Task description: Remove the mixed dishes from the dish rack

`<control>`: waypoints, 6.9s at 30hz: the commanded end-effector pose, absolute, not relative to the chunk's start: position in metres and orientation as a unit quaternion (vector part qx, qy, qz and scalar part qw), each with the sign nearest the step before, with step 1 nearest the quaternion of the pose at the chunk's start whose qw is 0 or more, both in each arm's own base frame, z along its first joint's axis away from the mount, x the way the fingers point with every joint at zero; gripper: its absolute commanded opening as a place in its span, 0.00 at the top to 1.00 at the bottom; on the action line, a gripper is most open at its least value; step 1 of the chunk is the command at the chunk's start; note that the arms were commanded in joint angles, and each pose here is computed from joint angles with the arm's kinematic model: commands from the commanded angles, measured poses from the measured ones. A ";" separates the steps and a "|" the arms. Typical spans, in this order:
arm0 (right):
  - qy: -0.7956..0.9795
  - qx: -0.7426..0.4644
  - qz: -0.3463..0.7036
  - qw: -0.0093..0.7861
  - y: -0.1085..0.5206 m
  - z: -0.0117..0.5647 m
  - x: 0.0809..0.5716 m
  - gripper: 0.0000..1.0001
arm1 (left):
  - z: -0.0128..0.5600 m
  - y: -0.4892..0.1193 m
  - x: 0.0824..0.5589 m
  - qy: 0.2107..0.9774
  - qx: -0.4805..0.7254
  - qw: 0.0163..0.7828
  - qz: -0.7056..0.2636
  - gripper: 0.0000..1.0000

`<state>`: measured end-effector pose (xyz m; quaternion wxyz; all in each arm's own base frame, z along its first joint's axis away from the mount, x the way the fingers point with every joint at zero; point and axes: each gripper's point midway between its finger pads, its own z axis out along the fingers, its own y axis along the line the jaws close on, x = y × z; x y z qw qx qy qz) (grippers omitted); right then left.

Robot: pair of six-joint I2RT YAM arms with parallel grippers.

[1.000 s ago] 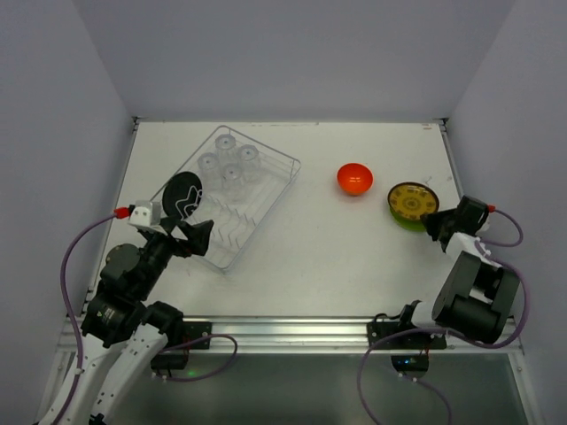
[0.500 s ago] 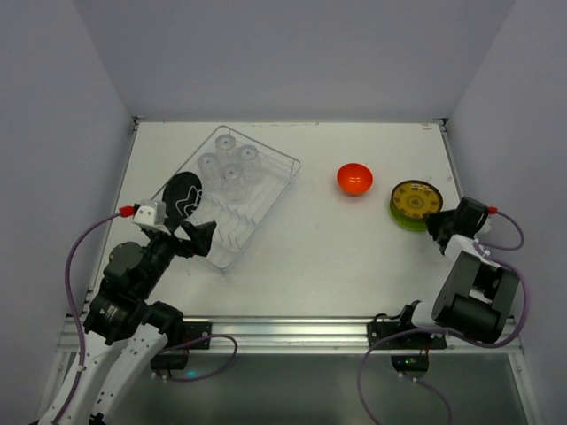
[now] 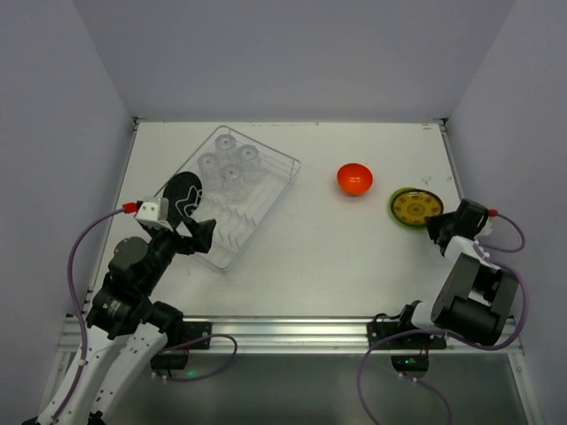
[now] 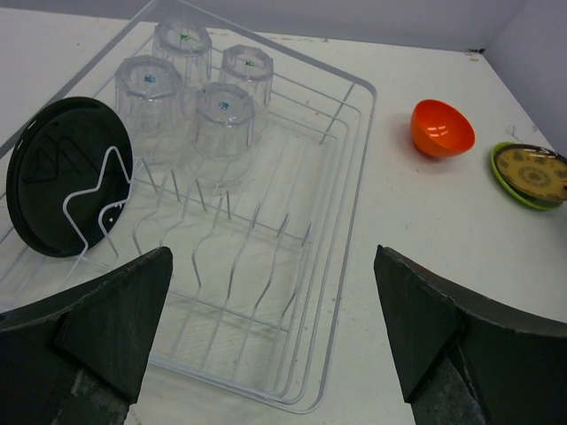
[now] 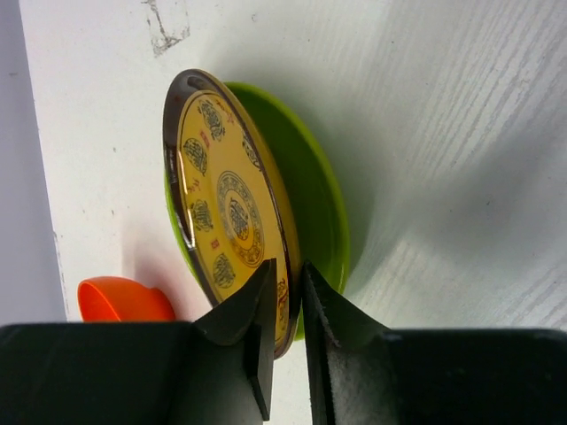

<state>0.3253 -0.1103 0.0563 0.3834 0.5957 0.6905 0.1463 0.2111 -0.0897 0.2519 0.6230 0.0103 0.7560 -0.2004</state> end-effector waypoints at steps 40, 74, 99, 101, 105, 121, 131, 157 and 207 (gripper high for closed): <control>0.816 0.155 0.271 0.487 0.067 0.195 0.315 0.01 | 0.238 -0.043 0.283 0.797 -0.015 0.603 0.031 0.00; 0.794 0.081 0.344 0.495 0.100 0.213 0.295 0.01 | 0.157 0.028 0.395 0.869 0.133 0.462 0.118 0.52; 0.790 0.080 0.353 0.495 0.103 0.214 0.292 0.01 | 0.141 0.032 0.399 0.875 0.140 0.446 0.126 0.75; 0.791 0.080 0.353 0.494 0.102 0.213 0.292 0.01 | 0.142 0.030 0.397 0.872 0.144 0.450 0.124 0.77; 0.790 0.080 0.353 0.494 0.103 0.214 0.292 0.01 | 0.142 0.028 0.396 0.871 0.154 0.450 0.123 0.82; 0.790 0.078 0.360 0.489 0.105 0.214 0.290 0.01 | 0.221 0.017 0.377 0.818 0.164 0.501 0.231 1.00; 0.789 0.080 0.364 0.488 0.106 0.215 0.290 0.01 | 0.293 -0.031 0.339 0.805 0.116 0.579 0.062 1.00; 0.780 0.003 0.474 0.408 0.184 0.242 0.247 0.02 | 0.216 -0.165 0.219 0.763 0.095 0.479 -0.425 1.00; 0.791 -0.181 0.437 0.388 0.299 0.203 0.216 1.00 | 0.208 -0.163 0.219 0.784 0.113 0.464 -0.398 0.19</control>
